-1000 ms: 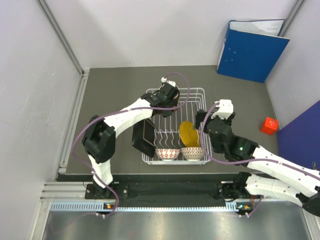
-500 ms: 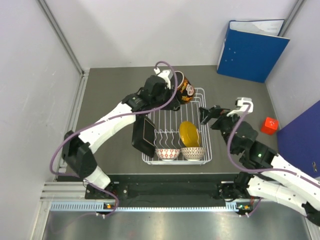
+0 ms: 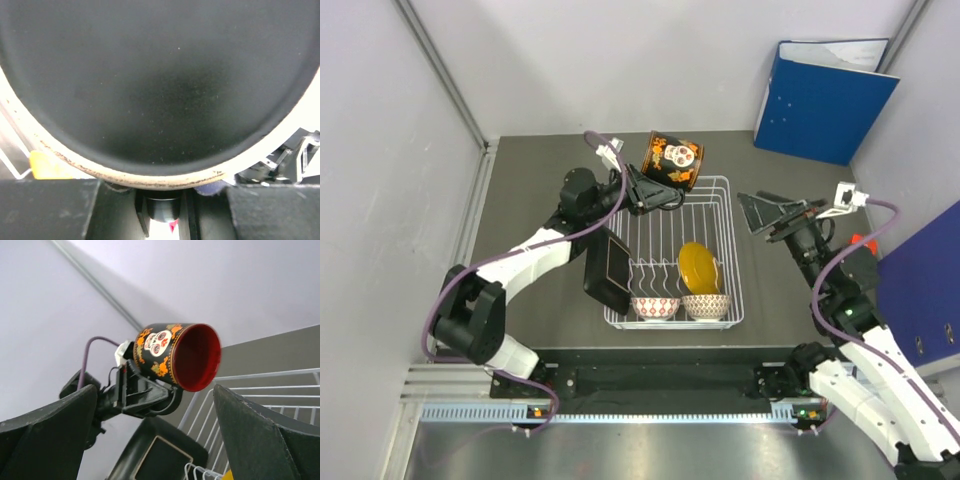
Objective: Unload the mixed dishes from the dish rack
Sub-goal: Place the cup at the center of the board, then pick up the plate from the dish rack.
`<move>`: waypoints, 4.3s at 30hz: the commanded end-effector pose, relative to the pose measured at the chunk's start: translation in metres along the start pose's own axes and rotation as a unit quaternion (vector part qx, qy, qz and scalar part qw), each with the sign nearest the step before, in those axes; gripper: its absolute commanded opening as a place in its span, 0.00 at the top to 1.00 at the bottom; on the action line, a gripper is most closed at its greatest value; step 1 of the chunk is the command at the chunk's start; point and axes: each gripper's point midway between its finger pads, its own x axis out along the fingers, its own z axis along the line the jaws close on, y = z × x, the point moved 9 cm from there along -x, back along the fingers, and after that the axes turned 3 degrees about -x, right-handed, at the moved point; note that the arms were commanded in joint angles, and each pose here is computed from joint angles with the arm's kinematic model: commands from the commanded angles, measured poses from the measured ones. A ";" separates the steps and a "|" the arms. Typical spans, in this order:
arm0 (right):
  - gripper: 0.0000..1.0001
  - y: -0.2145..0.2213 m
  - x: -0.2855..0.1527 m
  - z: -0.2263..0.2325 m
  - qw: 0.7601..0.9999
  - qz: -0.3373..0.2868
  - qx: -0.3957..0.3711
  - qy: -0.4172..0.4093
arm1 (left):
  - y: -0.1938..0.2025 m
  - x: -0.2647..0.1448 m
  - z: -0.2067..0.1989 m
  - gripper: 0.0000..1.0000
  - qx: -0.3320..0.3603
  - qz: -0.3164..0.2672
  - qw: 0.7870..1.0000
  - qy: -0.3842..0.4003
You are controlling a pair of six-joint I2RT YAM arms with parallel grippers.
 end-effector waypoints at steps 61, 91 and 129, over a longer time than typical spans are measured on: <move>1.00 -0.010 0.104 0.004 0.997 0.068 -0.045 -0.011 | -0.063 -0.020 -0.044 0.01 0.077 -0.103 0.992 -0.018; 1.00 0.017 0.179 -0.257 0.785 0.253 -0.166 0.541 | -0.046 -0.122 0.004 0.01 0.025 -0.287 0.890 -0.354; 0.05 -0.052 0.206 -0.106 0.923 0.126 -0.138 0.336 | -0.040 -0.120 0.009 0.01 0.069 -0.256 0.904 -0.336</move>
